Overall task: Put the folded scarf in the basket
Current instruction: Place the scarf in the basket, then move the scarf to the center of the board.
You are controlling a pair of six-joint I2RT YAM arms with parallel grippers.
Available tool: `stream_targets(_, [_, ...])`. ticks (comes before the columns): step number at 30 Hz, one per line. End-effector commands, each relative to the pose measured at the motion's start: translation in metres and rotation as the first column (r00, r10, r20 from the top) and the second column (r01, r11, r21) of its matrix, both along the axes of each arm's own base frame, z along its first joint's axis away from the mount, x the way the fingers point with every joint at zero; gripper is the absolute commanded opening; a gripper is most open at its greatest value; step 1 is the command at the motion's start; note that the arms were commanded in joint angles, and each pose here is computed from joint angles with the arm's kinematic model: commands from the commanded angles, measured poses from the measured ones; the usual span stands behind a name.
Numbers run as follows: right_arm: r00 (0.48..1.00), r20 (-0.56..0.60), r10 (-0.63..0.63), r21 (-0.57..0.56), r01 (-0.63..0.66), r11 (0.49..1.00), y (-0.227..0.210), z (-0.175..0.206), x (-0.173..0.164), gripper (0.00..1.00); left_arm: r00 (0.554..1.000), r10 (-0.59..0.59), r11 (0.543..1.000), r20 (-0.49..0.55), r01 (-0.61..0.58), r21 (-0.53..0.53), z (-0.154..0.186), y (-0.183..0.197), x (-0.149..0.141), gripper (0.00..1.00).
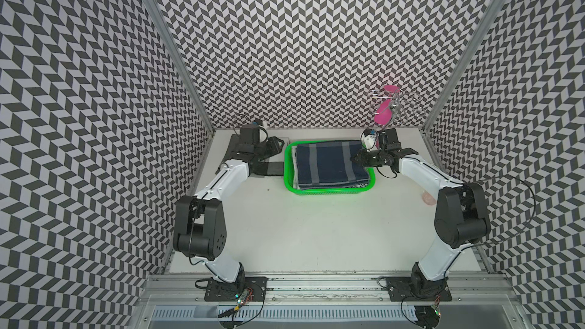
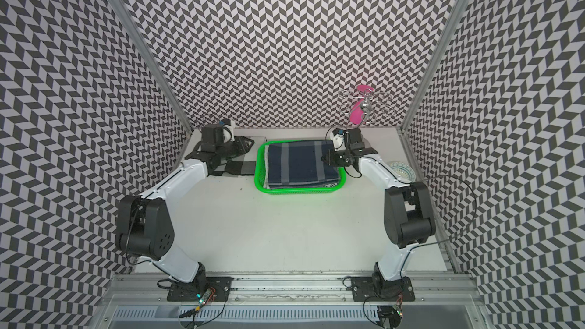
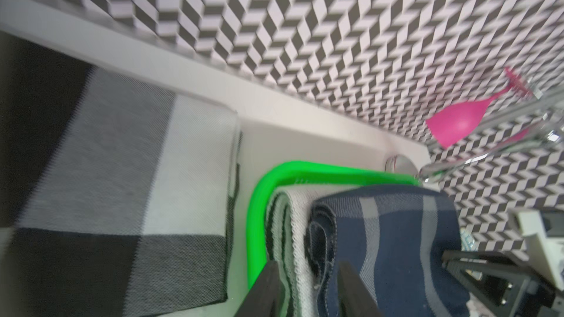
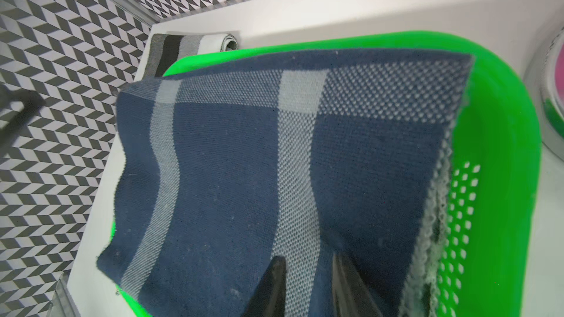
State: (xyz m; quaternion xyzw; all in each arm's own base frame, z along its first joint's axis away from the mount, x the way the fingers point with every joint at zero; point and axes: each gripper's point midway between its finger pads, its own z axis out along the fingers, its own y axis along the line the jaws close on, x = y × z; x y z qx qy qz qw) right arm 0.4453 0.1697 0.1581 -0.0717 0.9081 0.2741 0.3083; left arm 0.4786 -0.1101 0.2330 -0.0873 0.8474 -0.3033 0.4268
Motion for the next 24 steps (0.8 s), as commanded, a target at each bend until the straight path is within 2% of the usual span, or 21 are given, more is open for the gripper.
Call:
stream_targets(1, [0.996,0.085,-0.001,0.021,0.000,1.000,-0.001,0.031,-0.001,0.33,0.999,0.042,0.997,-0.027,-0.044,-0.056,-0.006,0.031,0.003,0.38])
stream_targets(6, [0.994,0.104,0.023,0.029,-0.026,0.999,0.000,0.044,-0.009,0.37,0.982,0.157,0.988,-0.101,-0.156,0.019,-0.052,0.065,0.025,0.39])
stream_targets(8, [0.993,0.115,0.033,0.044,-0.038,0.998,0.002,0.051,-0.014,0.37,0.970,0.182,0.983,-0.160,-0.178,0.040,-0.076,0.071,0.036,0.39])
stream_targets(11, [0.989,0.140,0.046,0.074,-0.057,0.996,0.005,0.063,-0.023,0.37,0.953,0.232,0.972,-0.193,-0.220,0.081,-0.098,0.079,0.052,0.39])
stream_targets(16, [0.984,0.167,0.054,0.105,-0.072,0.992,0.007,0.076,-0.036,0.38,0.908,0.318,0.941,-0.274,-0.267,0.206,-0.137,0.100,0.070,0.39])
stream_targets(21, [0.982,0.178,0.070,0.127,-0.093,0.988,0.014,0.078,-0.048,0.38,0.858,0.363,0.914,-0.363,-0.254,0.316,-0.176,0.112,0.067,0.39])
stream_targets(24, [0.982,0.173,0.076,0.130,-0.100,0.987,0.016,0.074,-0.053,0.38,0.837,0.387,0.886,-0.386,-0.221,0.408,-0.186,0.113,0.058,0.39])
